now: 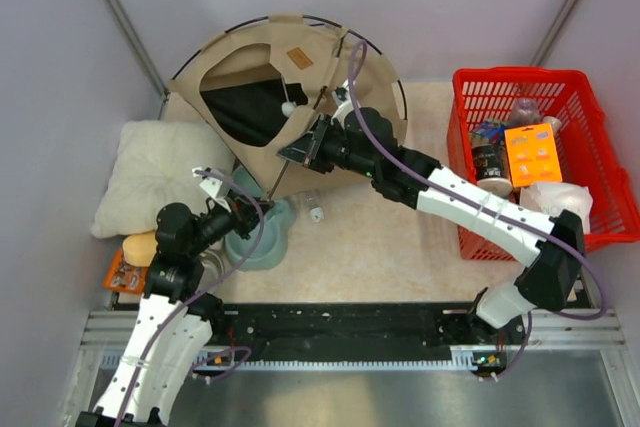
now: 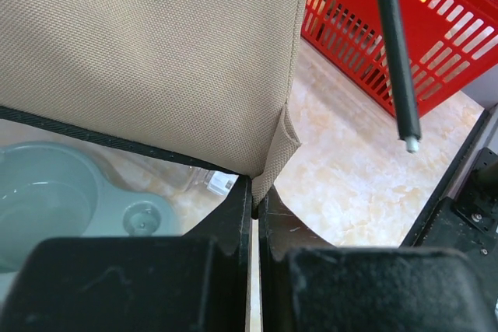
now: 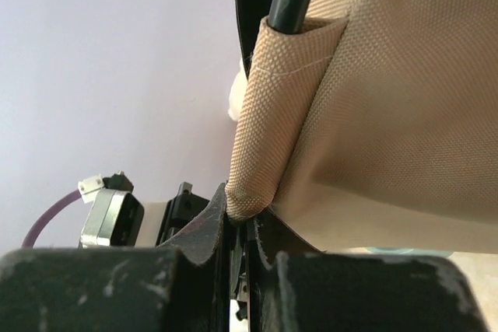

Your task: Set up the pet tent

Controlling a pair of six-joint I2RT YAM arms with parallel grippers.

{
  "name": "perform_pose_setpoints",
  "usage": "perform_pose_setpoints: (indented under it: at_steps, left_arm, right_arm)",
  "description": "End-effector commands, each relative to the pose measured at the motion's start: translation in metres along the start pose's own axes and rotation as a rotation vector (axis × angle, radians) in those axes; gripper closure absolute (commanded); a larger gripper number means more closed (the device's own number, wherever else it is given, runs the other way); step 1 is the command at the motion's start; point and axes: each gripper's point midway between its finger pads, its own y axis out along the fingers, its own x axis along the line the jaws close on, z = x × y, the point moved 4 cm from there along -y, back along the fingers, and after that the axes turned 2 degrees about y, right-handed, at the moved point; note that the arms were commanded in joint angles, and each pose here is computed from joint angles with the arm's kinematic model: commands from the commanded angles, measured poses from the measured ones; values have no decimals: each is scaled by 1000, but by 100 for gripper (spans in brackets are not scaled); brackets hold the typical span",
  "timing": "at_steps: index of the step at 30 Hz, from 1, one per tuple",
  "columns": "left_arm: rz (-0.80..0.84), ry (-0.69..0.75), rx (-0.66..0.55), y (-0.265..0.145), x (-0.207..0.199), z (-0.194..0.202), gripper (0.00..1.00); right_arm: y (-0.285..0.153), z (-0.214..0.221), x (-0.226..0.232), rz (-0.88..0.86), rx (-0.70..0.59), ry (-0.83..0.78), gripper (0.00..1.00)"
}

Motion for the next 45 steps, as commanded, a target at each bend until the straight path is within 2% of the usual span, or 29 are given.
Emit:
perform_pose_setpoints:
  at_steps: [1, 13, 19, 25, 27, 31, 37, 43, 45]
  left_arm:
    - [41, 66, -37, -6, -12, -18, 100]
    - [51, 167, -59, -14, -16, -18, 100]
    - [55, 137, -51, -10, -14, -17, 100]
    - [35, 125, -68, -6, -10, -23, 100]
    - [35, 125, -63, -5, -9, -22, 100]
    - [25, 125, -51, -4, -6, -20, 100]
    - [12, 126, -39, -4, -4, -17, 100]
    - [10, 118, -36, -3, -3, -16, 100]
    - [9, 115, -33, -4, -3, -15, 100]
  right_arm:
    - [4, -34, 4, 0, -182, -49, 100]
    - [17, -38, -12, 55, -235, -72, 100]
    - [27, -23, -5, -5, -127, -94, 99]
    - [6, -5, -6, -19, -12, -107, 62]
    - [-6, -1, -4, -38, 8, -114, 55]
    - [-18, 8, -6, -46, 60, -108, 50]
    - [-32, 8, -5, -39, 68, -120, 46]
    - [-44, 11, 5, -93, 97, -156, 34]
    - [-46, 14, 6, -107, 124, -163, 37]
